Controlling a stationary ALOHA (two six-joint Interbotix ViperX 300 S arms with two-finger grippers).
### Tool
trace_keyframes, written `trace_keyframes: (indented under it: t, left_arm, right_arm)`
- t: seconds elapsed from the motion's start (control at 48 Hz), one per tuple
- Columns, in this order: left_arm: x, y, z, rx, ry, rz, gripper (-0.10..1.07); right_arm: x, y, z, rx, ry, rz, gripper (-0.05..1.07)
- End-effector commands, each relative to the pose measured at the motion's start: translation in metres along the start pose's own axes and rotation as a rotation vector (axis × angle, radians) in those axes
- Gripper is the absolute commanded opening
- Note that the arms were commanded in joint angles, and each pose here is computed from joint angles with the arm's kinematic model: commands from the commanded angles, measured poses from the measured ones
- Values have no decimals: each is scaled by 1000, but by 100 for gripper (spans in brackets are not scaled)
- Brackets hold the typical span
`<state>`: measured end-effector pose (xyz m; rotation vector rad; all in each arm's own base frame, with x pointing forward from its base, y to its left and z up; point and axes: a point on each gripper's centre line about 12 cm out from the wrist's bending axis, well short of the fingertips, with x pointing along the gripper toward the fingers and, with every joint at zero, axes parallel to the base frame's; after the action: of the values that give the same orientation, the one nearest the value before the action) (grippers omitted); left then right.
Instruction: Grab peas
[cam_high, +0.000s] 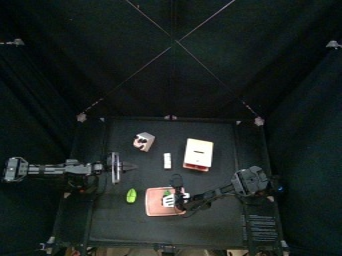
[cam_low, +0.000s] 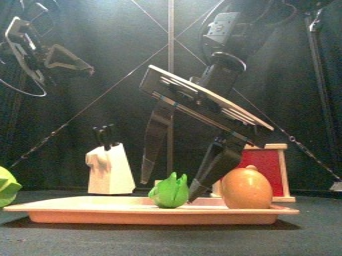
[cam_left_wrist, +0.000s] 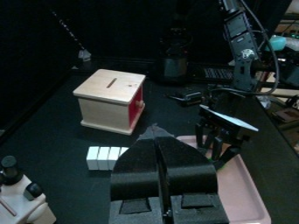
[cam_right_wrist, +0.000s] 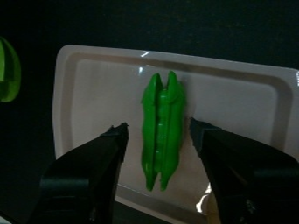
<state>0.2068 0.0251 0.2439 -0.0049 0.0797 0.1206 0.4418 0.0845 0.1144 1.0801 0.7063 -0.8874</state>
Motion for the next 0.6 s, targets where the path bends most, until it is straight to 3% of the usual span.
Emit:
trace_keyframes:
  t: [0.0,0.292,0.583]
  left_arm:
    - [2,0,6,3,-17,2,-1]
    - [1,1,6,3,-15,6,-1]
    - [1,1,5,3,-14,6,-1]
  right_arm:
    - [-23,18,11,33,-8,56,90]
    - [-35,23,22,47,-86,-1,90]
    - [-27,28,18,49,-91,-14,90]
